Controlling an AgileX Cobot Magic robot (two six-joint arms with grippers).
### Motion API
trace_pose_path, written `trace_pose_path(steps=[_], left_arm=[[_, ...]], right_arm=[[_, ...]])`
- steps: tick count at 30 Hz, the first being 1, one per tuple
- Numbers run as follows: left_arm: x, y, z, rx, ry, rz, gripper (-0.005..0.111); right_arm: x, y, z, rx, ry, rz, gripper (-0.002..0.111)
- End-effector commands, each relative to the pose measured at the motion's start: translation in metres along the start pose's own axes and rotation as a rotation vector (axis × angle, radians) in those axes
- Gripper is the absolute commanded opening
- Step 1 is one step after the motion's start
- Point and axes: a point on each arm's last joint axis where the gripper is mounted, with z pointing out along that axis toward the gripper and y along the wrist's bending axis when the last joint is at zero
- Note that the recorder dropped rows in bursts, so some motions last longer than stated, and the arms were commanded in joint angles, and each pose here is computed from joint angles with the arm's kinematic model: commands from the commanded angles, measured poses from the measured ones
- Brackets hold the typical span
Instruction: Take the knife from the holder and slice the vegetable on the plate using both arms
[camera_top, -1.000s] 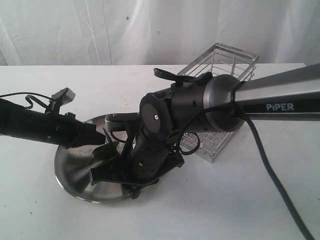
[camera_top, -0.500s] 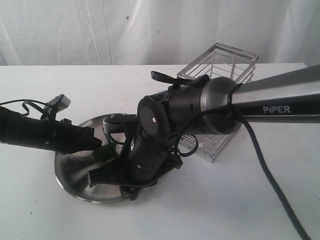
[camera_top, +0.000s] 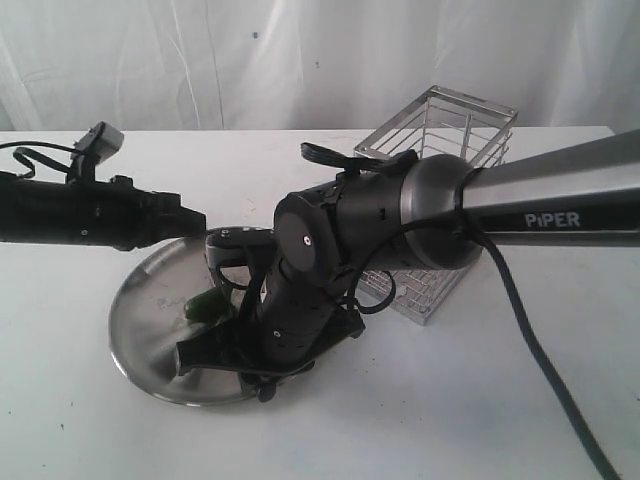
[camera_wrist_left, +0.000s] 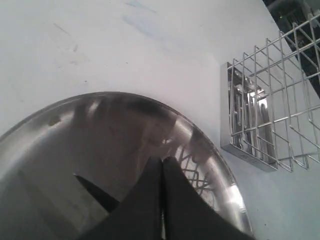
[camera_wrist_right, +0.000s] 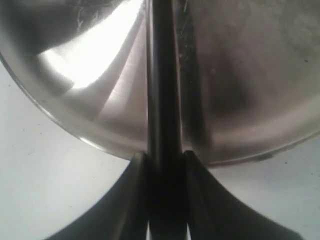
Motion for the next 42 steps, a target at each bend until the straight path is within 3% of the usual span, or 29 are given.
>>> trace_pose_path(steps=[1, 8, 19, 23, 33, 38, 42], left_arm=[[0.005, -0.006, 0.014, 0.04, -0.001, 0.018, 0.0], [0.014, 0.007, 0.022, -0.038, 0.025, 0.023, 0.0], [0.028, 0.021, 0.033, -0.047, 0.069, 0.03, 0.0], [0.032, 0.024, 0.032, -0.079, 0.121, 0.062, 0.0], [0.053, 0.035, 0.036, -0.117, 0.262, 0.01, 0.0], [0.038, 0.026, 0.029, -0.115, 0.199, 0.015, 0.0], [0.006, -0.002, 0.004, -0.129, 0.081, 0.093, 0.0]], right_arm=[[0.0, 0.001, 0.0, 0.0, -0.002, -0.007, 0.0], [0.001, 0.001, 0.0, 0.001, 0.003, -0.007, 0.0], [0.002, 0.0, 0.0, 0.006, 0.013, -0.009, 0.0], [0.002, 0.0, 0.0, 0.006, 0.013, -0.009, 0.0], [0.005, -0.001, 0.0, 0.016, 0.045, -0.01, 0.0], [0.005, -0.001, 0.0, 0.016, 0.045, -0.01, 0.0], [0.005, -0.001, 0.0, 0.016, 0.045, -0.01, 0.0]])
